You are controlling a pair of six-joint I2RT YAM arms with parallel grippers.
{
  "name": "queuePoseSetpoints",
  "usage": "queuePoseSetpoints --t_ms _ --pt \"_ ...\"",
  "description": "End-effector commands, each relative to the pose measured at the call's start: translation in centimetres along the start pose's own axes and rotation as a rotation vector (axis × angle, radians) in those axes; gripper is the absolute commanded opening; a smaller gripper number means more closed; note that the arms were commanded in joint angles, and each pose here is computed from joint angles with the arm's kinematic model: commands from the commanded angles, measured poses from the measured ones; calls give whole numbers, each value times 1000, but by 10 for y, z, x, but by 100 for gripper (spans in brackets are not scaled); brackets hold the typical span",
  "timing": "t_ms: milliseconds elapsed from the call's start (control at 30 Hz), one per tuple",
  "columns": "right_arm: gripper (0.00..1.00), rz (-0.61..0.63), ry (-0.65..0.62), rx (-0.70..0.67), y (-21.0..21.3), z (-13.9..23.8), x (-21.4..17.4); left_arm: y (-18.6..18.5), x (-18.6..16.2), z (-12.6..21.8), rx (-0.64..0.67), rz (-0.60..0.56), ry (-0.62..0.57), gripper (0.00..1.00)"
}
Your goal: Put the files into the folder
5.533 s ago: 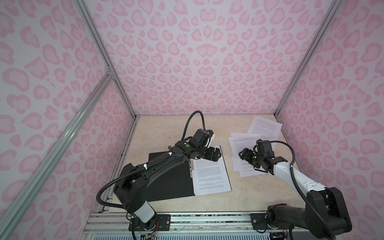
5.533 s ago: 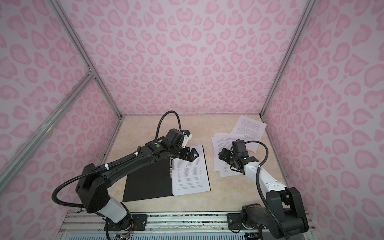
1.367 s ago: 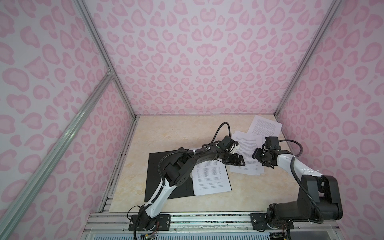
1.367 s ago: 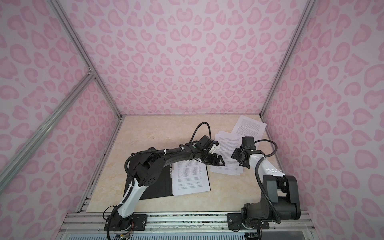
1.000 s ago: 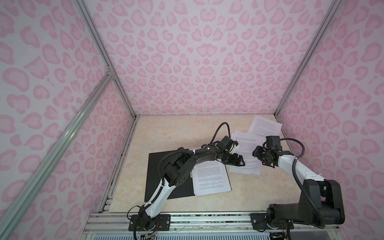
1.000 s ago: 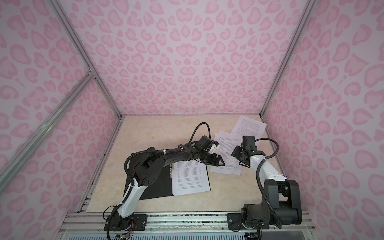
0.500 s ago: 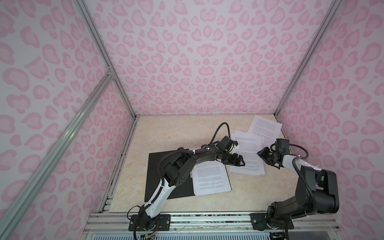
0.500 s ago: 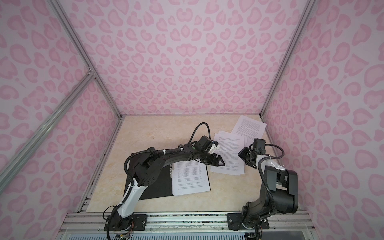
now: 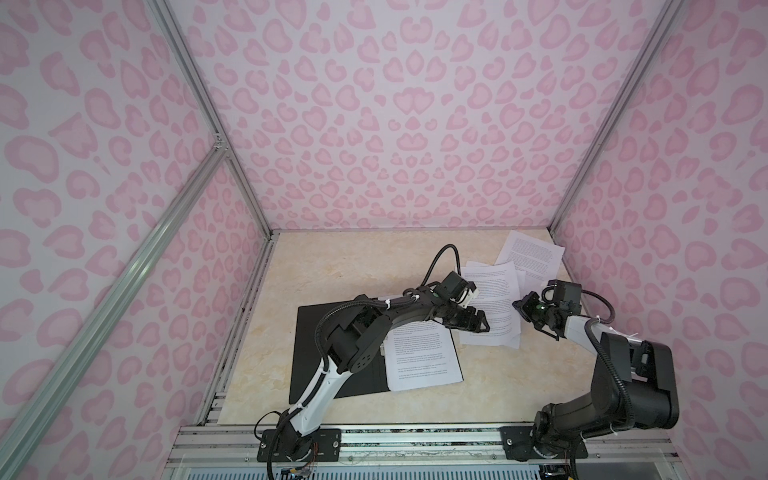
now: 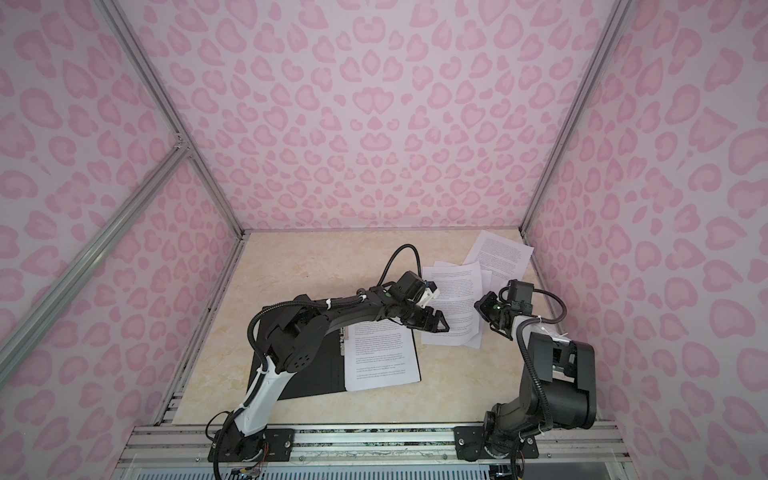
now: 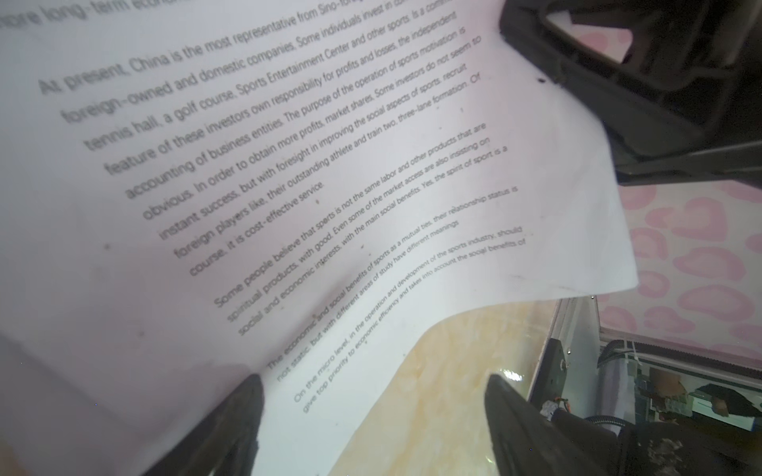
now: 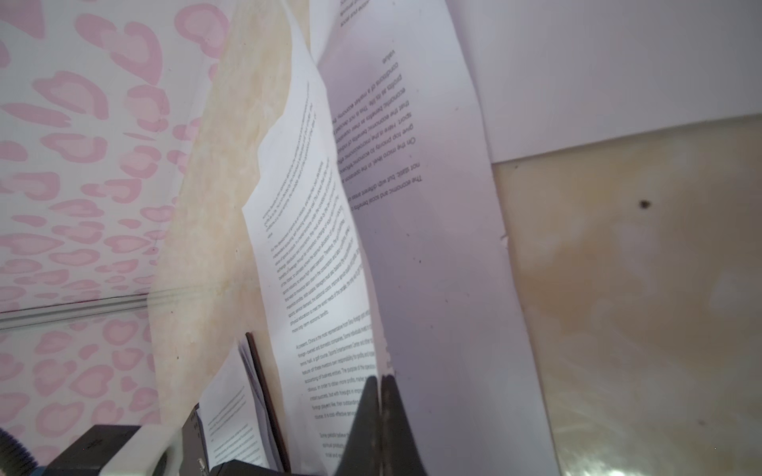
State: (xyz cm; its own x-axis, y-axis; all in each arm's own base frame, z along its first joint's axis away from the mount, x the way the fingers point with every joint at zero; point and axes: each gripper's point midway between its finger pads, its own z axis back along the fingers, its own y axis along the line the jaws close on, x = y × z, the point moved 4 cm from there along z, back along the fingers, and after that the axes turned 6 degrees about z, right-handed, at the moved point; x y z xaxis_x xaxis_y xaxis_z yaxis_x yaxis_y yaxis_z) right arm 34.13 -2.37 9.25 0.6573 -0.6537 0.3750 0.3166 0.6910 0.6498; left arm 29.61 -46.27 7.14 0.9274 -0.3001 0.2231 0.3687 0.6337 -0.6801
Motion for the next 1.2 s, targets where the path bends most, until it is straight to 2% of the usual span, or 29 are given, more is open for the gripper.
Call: queuePoseSetpoints --t_ms 0,167,367,467,567,767,833,1033,1100,1167 --pt "0 -4 -16 45 7 3 2 8 -5 16 111 15 24 86" --pt "0 24 -68 26 13 16 8 -49 23 55 -4 -105 -54 87" --pt "0 45 -95 36 22 24 13 -135 59 136 -131 -312 -229 87" --pt "0 72 -107 28 29 30 16 -163 67 189 -105 -417 -381 88" --pt "0 125 -131 16 42 39 19 -174 65 240 -25 -504 -557 88" --pt "0 273 -158 69 96 55 17 -167 34 326 58 -688 -1028 100" --pt "0 335 -181 67 115 63 14 -157 24 343 115 -698 -1126 98" --pt "0 469 -182 160 182 81 -8 -97 -8 365 329 -552 -1191 98" --pt "0 527 -151 228 211 82 -30 -66 -26 364 403 -459 -1181 98" --pt "0 569 -91 309 241 81 -57 -28 -45 366 495 -309 -1170 98"
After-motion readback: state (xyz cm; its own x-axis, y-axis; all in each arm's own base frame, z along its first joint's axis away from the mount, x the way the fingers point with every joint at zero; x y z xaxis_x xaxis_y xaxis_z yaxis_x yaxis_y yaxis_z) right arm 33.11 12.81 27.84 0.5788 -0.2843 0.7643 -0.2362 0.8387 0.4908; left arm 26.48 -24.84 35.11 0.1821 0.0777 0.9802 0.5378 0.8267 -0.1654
